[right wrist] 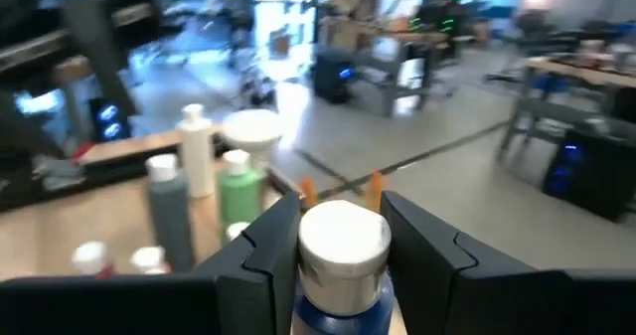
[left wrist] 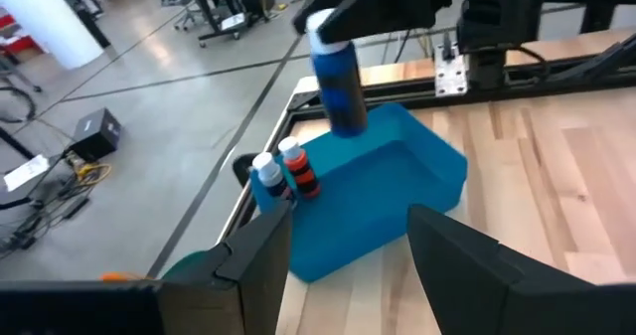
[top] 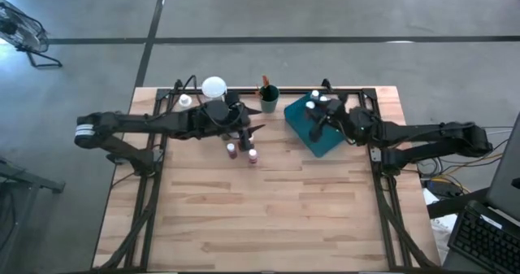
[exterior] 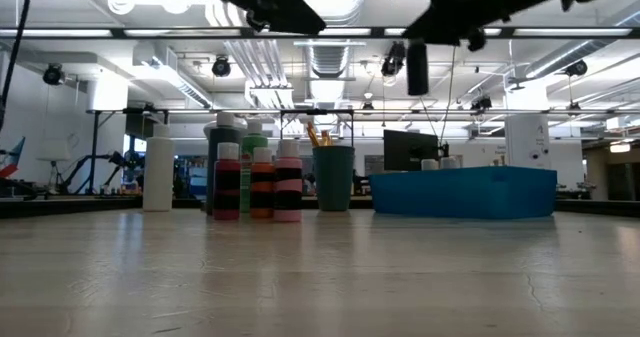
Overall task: Pick & Place Paint Supplies
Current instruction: Put the small blue paint bottle into the blue bin, then put the red paint bottle into the blue bin
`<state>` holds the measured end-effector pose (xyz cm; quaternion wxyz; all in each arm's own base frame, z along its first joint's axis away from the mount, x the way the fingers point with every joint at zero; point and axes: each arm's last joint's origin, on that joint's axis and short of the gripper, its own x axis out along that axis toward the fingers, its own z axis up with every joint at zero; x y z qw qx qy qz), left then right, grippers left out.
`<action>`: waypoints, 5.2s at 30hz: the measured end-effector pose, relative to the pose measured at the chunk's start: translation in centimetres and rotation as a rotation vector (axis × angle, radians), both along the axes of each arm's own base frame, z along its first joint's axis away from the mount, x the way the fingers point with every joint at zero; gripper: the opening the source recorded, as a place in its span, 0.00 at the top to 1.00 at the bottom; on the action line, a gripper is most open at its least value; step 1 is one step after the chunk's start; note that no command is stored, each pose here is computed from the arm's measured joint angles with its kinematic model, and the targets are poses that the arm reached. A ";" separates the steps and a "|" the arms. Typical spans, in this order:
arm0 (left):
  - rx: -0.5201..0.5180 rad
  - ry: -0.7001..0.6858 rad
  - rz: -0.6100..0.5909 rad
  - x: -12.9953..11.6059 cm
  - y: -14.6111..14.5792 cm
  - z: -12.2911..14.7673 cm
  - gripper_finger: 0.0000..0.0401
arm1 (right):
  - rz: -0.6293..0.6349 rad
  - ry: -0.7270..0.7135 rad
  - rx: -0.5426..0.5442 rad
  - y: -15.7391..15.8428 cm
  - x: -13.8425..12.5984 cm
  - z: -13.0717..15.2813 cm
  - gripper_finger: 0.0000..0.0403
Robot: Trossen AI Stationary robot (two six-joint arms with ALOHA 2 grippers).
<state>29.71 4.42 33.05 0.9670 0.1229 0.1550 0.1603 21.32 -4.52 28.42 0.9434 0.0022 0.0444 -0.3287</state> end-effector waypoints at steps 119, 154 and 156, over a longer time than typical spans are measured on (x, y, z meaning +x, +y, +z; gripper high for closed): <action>0.179 -0.190 0.190 -7.4 1.4 -4.3 0.48 | -0.606 -0.055 0.099 -5.3 -4.6 -18.0 0.63; 0.178 -0.191 0.189 -7.4 1.4 -4.3 0.48 | -0.594 -0.068 0.070 -5.3 -4.5 -17.5 0.38; 0.179 -0.190 0.189 -7.4 1.4 -4.3 0.48 | -0.592 -0.081 0.060 -5.3 -4.5 -17.1 0.38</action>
